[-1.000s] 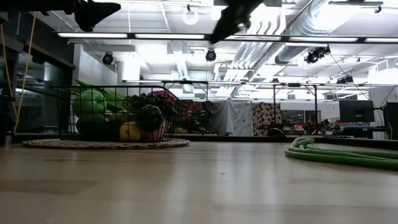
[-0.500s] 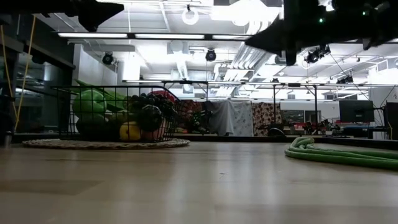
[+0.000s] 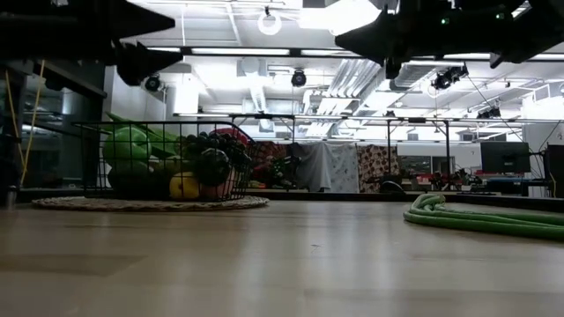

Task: Build produce basket
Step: Put the green beans into the wire basket

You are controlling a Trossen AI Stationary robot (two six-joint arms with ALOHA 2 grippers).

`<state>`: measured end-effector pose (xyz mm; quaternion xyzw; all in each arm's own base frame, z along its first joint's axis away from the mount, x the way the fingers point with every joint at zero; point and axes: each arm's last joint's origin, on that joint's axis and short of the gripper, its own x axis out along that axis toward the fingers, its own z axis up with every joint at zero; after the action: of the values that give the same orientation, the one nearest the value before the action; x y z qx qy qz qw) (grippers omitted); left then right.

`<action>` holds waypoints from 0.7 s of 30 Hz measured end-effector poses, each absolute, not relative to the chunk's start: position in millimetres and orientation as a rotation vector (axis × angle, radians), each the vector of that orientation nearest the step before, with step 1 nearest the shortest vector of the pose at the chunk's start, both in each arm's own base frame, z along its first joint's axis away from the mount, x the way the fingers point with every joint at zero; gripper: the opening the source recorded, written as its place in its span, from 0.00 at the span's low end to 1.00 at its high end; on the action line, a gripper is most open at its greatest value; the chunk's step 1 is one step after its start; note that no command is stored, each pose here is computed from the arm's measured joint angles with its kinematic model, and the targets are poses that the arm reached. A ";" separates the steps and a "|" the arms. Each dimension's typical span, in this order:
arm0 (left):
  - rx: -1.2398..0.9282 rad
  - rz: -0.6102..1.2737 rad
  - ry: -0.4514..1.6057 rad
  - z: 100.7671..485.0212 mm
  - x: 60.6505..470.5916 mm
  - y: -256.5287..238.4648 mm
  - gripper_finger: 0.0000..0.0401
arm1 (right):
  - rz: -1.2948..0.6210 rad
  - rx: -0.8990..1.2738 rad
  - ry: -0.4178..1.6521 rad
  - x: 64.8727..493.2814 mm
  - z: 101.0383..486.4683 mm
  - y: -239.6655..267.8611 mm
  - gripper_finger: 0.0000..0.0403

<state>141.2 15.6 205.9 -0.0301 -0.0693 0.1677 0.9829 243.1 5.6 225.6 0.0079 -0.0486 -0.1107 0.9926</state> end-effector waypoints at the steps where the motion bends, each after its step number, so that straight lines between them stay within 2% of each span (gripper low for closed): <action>1: -0.076 0.331 -0.136 203.3 140.5 16.4 1.00 | -0.224 0.013 -0.084 244.0 225.4 4.8 0.00; 7: -0.125 0.255 -0.134 203.1 140.6 16.4 1.00 | -0.245 0.034 -0.076 248.8 231.7 1.2 0.00; 10: -0.136 0.213 -0.142 206.4 141.3 15.2 1.00 | -0.316 0.096 -0.060 251.7 234.6 -5.2 0.05; 13: -0.162 0.201 -0.115 205.8 142.3 14.9 1.00 | -0.427 0.184 0.012 253.1 229.7 -12.1 0.15; 16: -0.183 0.204 -0.097 204.2 142.5 15.0 1.00 | -0.498 0.308 0.133 252.6 218.6 -17.5 0.31; 21: -0.201 0.205 -0.087 203.1 142.6 15.1 1.00 | -0.639 0.481 0.454 243.8 206.7 -22.5 0.55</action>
<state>142.6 15.1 203.1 -0.1004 -0.0433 0.1024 0.9887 243.8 -22.5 206.7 0.2323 0.2192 -0.3085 0.8960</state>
